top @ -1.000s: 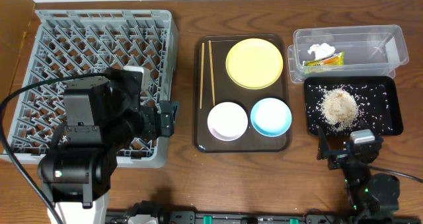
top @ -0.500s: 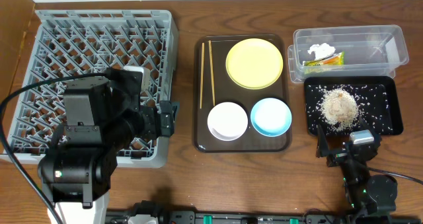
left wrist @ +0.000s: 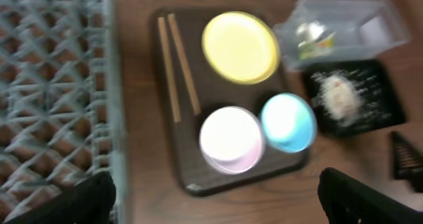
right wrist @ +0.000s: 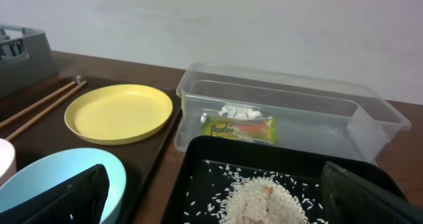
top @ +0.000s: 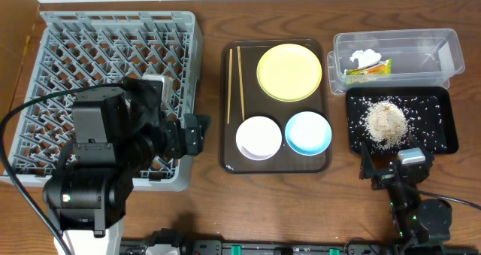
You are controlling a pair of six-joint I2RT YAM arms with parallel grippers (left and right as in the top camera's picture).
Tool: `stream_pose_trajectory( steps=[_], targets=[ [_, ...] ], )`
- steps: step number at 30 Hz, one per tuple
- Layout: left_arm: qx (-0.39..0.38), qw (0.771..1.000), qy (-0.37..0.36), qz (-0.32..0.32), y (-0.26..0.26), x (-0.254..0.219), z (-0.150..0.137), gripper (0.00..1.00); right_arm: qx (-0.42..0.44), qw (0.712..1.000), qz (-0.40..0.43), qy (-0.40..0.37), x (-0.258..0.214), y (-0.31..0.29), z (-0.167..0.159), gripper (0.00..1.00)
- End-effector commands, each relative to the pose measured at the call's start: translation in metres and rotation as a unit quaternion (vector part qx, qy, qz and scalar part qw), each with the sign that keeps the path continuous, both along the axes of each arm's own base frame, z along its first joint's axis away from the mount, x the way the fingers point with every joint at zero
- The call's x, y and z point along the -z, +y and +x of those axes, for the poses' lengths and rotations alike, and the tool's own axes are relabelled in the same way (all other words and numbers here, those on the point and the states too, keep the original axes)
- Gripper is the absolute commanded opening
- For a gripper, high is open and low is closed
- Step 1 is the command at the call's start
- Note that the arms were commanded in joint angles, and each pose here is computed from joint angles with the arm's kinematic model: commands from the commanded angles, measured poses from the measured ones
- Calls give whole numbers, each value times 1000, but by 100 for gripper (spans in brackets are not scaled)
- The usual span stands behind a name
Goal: Sort waste into correct bins and load items into the dishwasher
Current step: 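Move the left gripper to the wooden chopsticks on the brown tray, then grasp the chopsticks with the left gripper and place them in the rack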
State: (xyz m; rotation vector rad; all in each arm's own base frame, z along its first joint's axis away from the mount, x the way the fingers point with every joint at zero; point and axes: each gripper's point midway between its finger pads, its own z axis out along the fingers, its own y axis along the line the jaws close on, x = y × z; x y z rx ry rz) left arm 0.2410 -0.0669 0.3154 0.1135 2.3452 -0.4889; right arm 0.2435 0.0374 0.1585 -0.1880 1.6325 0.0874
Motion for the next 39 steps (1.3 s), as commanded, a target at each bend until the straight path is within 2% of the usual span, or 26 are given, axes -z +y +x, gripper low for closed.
stream_pose_trajectory(
  steps=[1, 4, 7, 9, 12, 14, 22, 25, 27, 32, 39],
  targets=[
    [15, 998, -22, -62, -17, -21, 8, 98, 2, 1000, 6, -1, 0, -1, 0, 99],
    [-40, 997, -6, -68, -7, -14, 31, 98, 2, 1000, 6, -1, 0, -1, 0, 99],
    [-64, 997, 36, -31, -2, 15, 54, 100, 2, 1000, 6, -1, 0, -1, 0, 99],
    [-69, 995, 68, 4, -4, 38, 70, 95, 2, 1000, 6, -1, 0, -1, 0, 99],
    [-77, 989, 107, 65, -8, 74, 97, 82, 2, 1000, 6, -1, 0, -1, 0, 99],
    [-77, 984, 127, 96, -14, 98, 115, 79, 2, 1000, 6, -1, 0, -1, 0, 99],
    [-52, 979, 154, 126, -49, 186, 177, 63, 2, 1000, 6, -1, 0, -1, 0, 99],
    [-46, 977, 163, 130, -57, 214, 189, 57, 2, 1000, 6, -1, 0, -1, 0, 99],
    [-46, 976, 168, 129, -62, 235, 197, 56, 2, 1000, 6, -1, 0, -1, 0, 99],
    [-32, 974, 179, 136, -77, 271, 204, 49, 2, 1000, 6, -1, 0, -1, 0, 99],
    [-28, 971, 194, 139, -87, 294, 202, 26, 2, 1000, 6, -1, 0, -1, 0, 99]
  ],
)
